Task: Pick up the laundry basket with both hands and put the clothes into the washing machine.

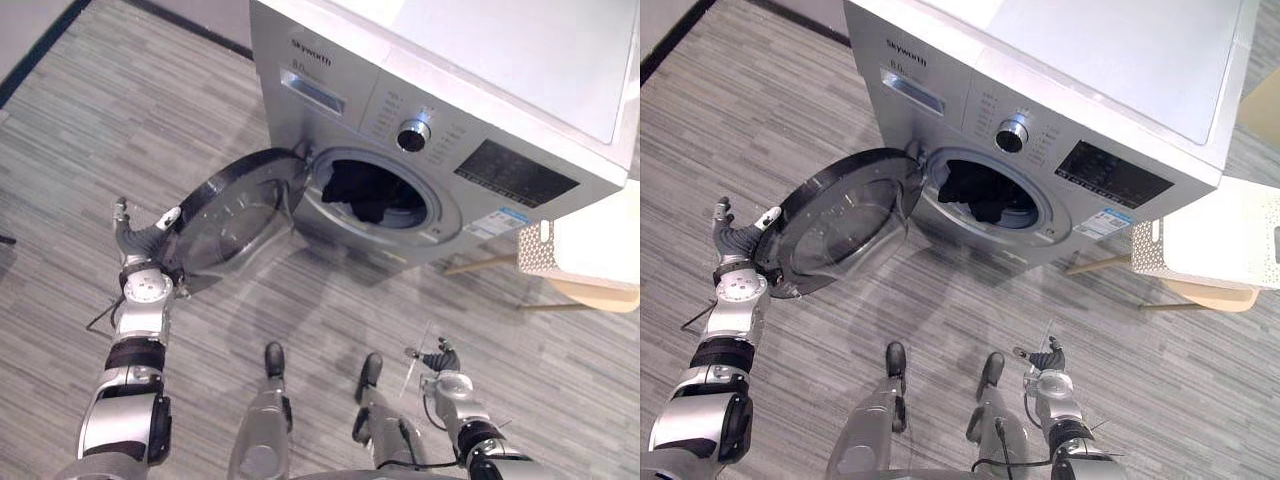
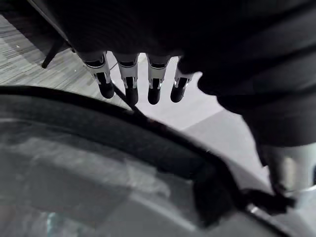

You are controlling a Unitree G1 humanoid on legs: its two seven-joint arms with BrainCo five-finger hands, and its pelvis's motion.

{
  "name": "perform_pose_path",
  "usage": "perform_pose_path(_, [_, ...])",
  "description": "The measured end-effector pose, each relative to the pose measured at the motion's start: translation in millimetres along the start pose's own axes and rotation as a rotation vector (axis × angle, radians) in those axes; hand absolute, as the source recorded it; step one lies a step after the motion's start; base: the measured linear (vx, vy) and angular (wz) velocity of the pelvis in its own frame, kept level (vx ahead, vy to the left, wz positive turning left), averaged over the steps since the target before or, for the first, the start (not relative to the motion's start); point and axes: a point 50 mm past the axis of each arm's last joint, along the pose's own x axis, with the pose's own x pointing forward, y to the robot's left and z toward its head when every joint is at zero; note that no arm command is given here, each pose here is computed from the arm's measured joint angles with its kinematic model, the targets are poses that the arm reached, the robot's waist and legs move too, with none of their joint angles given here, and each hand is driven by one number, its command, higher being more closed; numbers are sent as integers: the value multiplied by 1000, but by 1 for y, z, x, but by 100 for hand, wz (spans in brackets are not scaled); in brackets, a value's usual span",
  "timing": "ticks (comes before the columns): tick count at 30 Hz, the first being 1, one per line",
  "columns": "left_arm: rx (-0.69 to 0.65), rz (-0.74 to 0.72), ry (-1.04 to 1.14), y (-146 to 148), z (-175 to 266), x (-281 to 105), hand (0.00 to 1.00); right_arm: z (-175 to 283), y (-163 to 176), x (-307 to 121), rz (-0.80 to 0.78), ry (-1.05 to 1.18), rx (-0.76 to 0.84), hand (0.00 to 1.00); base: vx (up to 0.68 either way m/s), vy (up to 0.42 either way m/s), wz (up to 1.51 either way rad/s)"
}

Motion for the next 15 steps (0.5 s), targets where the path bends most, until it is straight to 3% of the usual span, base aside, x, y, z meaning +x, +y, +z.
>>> perform_pose_path(8, [-51, -226, 73, -53, -46, -72, 0, 16, 5, 2, 9, -42, 21, 0, -6, 3, -3])
perform_pose_path(15, [-79, -613, 199, -106, -76, -164, 0, -36, -30, -19, 14, -20, -55, 0, 57, 6, -15])
